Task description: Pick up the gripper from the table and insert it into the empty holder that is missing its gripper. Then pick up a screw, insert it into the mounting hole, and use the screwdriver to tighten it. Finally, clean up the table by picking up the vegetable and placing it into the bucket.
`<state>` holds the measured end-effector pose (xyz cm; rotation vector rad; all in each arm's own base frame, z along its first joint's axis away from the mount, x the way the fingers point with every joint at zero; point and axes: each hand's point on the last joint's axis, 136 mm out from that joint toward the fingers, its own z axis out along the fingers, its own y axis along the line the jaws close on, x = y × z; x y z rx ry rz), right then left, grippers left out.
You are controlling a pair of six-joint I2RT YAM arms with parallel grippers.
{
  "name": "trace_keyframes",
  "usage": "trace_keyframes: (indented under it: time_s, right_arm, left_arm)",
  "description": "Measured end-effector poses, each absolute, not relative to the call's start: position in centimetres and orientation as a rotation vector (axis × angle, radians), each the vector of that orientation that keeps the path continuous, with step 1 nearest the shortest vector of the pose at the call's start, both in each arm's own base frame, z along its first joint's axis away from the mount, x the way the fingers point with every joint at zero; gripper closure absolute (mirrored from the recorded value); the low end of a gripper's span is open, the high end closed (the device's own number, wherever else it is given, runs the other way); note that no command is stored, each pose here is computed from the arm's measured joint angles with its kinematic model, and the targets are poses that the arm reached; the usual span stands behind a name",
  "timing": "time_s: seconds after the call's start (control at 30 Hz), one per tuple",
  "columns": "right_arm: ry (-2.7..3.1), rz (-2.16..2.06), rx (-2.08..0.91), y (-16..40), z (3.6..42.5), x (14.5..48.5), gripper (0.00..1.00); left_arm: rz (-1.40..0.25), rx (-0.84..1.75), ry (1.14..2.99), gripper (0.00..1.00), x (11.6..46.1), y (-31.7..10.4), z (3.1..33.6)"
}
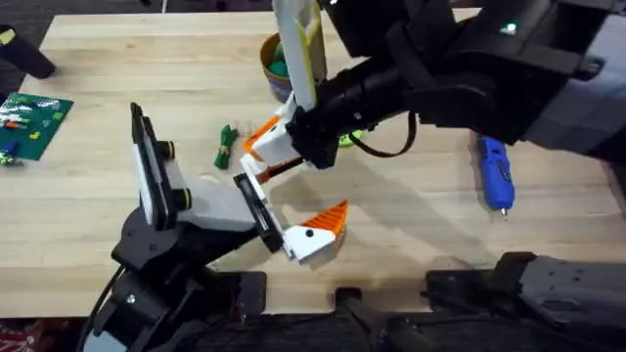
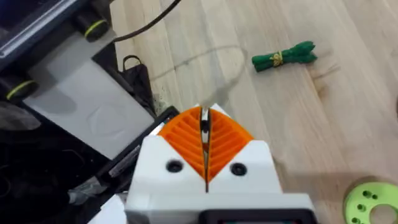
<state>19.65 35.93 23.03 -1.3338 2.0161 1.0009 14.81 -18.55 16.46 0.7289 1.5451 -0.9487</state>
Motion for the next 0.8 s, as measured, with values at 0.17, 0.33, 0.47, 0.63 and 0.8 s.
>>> trace_keyframes:
  time_s: [0.17, 0.33, 0.47, 0.63, 0.8]
  right_arm:
    - [1.986, 0.988, -1.359, 36.0, 23.1, 19.7, 0.991]
    - [1.934, 0.960, -1.410, 36.0, 23.1, 19.7, 0.991]
    - [1.888, 0.935, -1.456, 35.9, 23.1, 19.6, 0.991]
    - [1.837, 0.912, -1.485, 35.2, 24.1, 19.1, 0.991]
    - [1.802, 0.892, -1.520, 34.5, 24.7, 18.5, 0.991]
  left_arm:
    - [-0.949, 0.729, 1.545, 0.015, 14.8, -18.5, 16.5]
    - [-0.949, 0.729, 1.545, 0.015, 14.8, -18.5, 16.5]
    - [-0.949, 0.729, 1.545, 0.015, 14.8, -18.5, 16.5]
    - [-0.949, 0.729, 1.545, 0.015, 14.8, -18.5, 16.5]
    - [-0.949, 0.729, 1.545, 0.015, 14.8, -18.5, 16.5]
